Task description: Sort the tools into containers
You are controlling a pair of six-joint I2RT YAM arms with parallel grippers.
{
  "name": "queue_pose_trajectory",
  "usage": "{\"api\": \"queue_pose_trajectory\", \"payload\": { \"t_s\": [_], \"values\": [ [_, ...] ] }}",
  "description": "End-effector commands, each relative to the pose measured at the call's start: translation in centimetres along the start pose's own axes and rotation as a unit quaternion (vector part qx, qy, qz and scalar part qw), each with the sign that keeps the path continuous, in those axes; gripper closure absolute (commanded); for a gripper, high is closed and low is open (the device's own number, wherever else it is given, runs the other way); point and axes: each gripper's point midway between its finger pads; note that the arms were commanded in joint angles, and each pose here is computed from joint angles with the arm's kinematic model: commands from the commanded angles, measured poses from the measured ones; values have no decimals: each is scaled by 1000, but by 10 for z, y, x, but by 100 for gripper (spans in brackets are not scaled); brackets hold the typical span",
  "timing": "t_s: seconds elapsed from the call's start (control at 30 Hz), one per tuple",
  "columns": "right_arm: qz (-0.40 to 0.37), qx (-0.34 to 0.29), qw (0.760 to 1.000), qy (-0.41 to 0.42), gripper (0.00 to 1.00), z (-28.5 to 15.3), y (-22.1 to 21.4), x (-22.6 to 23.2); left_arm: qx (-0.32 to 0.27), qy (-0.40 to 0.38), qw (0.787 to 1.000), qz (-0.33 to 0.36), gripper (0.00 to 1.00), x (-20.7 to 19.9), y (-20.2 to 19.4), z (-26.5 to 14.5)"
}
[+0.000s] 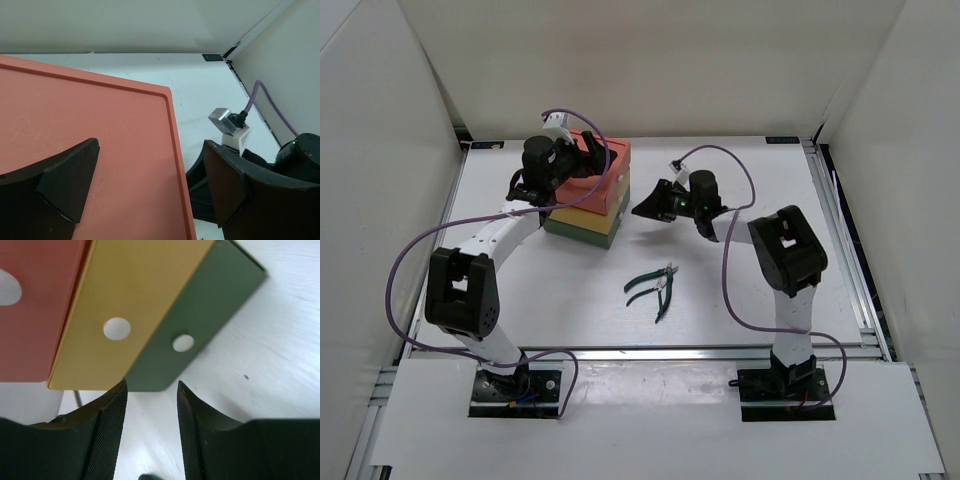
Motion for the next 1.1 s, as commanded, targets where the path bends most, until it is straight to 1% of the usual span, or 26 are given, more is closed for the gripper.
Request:
{"api": "queue_pose_trajectory", "payload": {
  "t_s": [0.0,0.07,0.13,0.33,0.6,0.9,1.07],
  "values": [
    [1,36,994,99,51,13,-14,23,136,7,990,-47,3,0,-83,-9],
    [7,39,993,110,51,19,-14,22,138,3,989,-50,3,-2,-85,-8],
    [15,48,993,107,50,27,-20,11,137,1,989,-51,4,-3,-84,-8],
    [14,43,994,101,50,36,-20,-4,137,3,989,-49,4,-2,-84,-9],
    [22,34,991,127,48,51,-11,-6,142,2,989,-49,3,-4,-88,-9],
    [32,25,992,122,50,67,7,-9,142,2,989,-46,3,-6,-87,-10],
    [39,35,990,128,54,70,6,-9,143,5,989,-45,3,-3,-89,-10]
  ]
}}
Point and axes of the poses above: each gripper's point midway between its finger pads, its own z axis out along the fingers, its own x axis along the line the jaws close on, y = z × x, and after that the axes turned 15 degrees about z, right-handed
